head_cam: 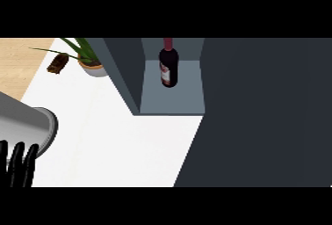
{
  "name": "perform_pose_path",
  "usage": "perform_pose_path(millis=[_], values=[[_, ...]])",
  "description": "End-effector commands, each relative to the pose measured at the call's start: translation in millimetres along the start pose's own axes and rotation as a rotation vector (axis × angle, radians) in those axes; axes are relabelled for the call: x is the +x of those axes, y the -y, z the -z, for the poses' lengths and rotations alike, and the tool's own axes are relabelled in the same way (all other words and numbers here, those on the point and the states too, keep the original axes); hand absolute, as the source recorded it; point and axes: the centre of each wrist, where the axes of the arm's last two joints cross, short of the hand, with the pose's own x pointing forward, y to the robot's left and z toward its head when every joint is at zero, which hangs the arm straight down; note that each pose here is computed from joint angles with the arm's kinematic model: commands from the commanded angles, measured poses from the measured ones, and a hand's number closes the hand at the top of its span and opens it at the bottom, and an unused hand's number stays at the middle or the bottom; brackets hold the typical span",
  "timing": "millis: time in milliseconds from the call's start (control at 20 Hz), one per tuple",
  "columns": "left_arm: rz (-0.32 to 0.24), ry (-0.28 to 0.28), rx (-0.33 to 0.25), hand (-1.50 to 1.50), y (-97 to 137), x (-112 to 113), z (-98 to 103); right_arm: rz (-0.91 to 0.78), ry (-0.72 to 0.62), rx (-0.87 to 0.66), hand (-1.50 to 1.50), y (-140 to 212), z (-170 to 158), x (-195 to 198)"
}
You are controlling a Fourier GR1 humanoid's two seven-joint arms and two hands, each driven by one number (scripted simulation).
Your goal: Pick up the wine, place it into the cabinet and close the cabinet
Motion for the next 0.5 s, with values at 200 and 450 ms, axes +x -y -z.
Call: perform_pose_path(millis=[200, 450], values=[[0.008, -0.003, -0.006, -1.50, -38.5, 8.2, 11.4, -0.017, 0.113, 0.014, 1.50, -44.4, -11.9, 33.8], [0.003, -0.023, -0.023, -1.50, -56.4, 14.6, 12.5, -0.056, 0.142, -0.022, 1.50, -66.3, 9.5, 27.3]])
